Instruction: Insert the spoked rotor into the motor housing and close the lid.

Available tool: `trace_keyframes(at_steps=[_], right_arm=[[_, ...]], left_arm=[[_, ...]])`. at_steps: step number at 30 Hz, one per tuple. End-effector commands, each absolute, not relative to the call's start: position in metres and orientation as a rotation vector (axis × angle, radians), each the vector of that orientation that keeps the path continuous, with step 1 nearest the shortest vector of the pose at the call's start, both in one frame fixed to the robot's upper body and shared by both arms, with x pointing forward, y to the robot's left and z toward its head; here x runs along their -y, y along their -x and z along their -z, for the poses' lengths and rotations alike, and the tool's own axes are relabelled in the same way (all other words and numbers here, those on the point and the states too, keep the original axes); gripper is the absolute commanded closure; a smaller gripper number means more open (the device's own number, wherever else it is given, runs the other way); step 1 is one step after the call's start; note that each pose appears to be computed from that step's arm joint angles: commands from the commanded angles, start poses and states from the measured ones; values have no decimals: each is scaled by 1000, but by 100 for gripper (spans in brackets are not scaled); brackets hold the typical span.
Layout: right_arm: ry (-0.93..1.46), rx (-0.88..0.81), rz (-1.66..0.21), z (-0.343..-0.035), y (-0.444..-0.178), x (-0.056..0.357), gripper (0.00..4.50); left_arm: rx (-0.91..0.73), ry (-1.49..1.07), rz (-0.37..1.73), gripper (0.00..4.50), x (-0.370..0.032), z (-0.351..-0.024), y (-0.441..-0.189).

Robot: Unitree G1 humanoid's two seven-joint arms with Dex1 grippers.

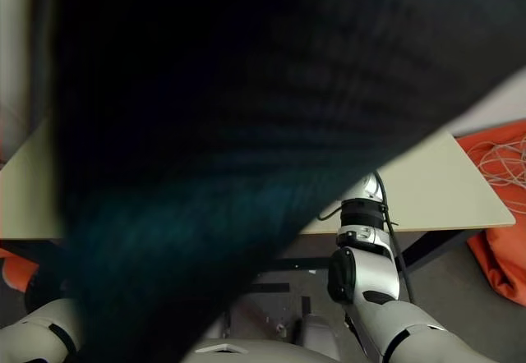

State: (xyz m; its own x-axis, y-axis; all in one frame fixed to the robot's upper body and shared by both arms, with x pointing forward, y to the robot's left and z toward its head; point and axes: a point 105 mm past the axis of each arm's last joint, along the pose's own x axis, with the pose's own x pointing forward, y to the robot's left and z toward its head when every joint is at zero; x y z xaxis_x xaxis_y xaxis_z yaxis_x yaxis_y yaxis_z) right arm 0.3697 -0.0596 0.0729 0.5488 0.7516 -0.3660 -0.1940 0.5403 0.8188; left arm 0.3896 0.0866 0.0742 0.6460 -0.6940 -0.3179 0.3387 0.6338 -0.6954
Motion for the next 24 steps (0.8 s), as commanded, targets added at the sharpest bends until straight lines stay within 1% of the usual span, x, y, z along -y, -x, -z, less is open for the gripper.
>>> trace_keyframes(at_steps=[1,10,13,18,19,24], right_arm=[[-826,-776,-740,-90,-366,35,4],[-852,-742,-738,-99,-371,32,4],[-857,-738,-721,-99,-374,34,62],[-857,-726,-725,-102,-375,35,223],[-855,-723,-725,-103,-376,35,233],[-858,-717,-715,-104,-378,37,233]], left_arm=[[-684,614,610,450,-86,-57,-384],[-678,613,608,450,-86,-58,-385],[-677,612,608,450,-86,-58,-385],[-676,610,607,450,-86,-58,-386],[-675,610,608,450,-86,-58,-386],[-673,609,606,450,-87,-59,-386]])
